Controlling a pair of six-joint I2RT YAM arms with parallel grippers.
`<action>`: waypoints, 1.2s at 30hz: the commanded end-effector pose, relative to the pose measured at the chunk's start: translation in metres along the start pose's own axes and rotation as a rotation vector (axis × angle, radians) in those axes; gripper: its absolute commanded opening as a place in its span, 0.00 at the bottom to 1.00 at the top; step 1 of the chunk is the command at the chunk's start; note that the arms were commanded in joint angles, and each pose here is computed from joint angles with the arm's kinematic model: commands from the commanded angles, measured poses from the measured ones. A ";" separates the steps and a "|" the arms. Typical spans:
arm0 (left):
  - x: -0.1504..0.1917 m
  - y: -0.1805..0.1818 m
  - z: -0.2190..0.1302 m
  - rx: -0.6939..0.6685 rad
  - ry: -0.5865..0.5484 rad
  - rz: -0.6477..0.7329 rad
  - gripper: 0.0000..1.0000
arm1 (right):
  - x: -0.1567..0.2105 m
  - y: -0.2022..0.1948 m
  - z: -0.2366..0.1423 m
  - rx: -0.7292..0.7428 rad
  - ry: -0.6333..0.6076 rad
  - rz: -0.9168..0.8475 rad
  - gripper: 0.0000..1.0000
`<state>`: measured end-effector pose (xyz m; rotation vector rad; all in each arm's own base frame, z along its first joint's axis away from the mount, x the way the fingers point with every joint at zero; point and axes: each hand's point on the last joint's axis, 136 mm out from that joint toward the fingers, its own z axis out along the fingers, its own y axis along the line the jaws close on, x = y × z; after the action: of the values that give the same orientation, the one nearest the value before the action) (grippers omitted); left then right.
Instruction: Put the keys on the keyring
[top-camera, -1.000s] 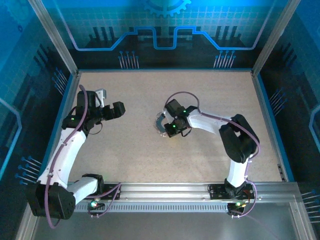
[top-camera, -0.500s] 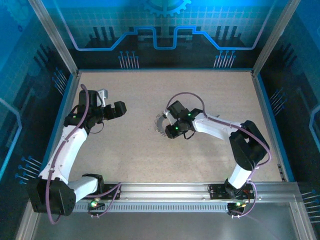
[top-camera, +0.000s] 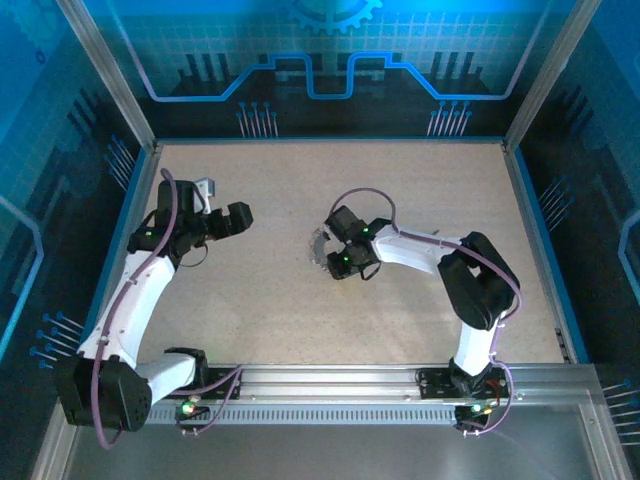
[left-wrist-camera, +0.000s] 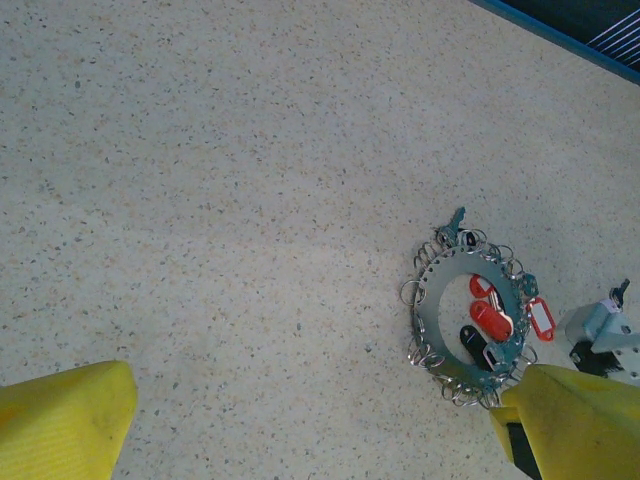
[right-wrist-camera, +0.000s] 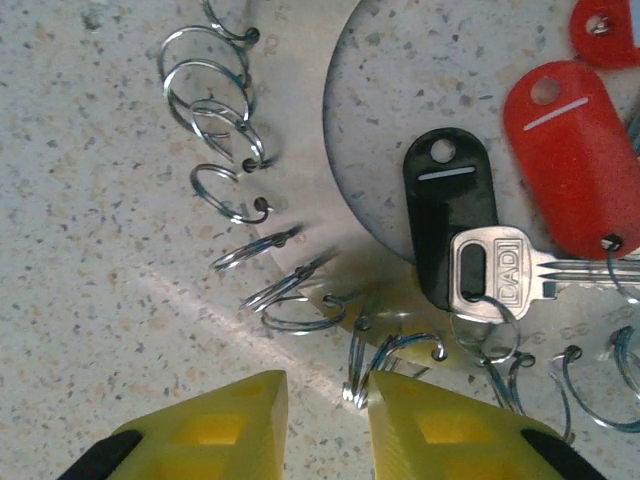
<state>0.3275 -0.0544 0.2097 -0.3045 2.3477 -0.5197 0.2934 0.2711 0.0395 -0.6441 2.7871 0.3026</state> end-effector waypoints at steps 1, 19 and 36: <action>0.003 -0.003 -0.001 0.024 0.009 -0.006 0.99 | -0.003 -0.001 0.001 0.036 0.011 0.008 0.27; 0.005 -0.004 -0.003 0.029 0.007 -0.011 0.99 | 0.002 -0.006 0.001 0.100 0.053 -0.025 0.11; 0.002 -0.005 -0.005 0.034 -0.002 -0.008 0.99 | 0.005 -0.009 0.006 0.153 0.086 -0.053 0.14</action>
<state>0.3273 -0.0562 0.2107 -0.3028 2.3458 -0.5342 0.2945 0.2608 0.0263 -0.6820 2.8431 0.0904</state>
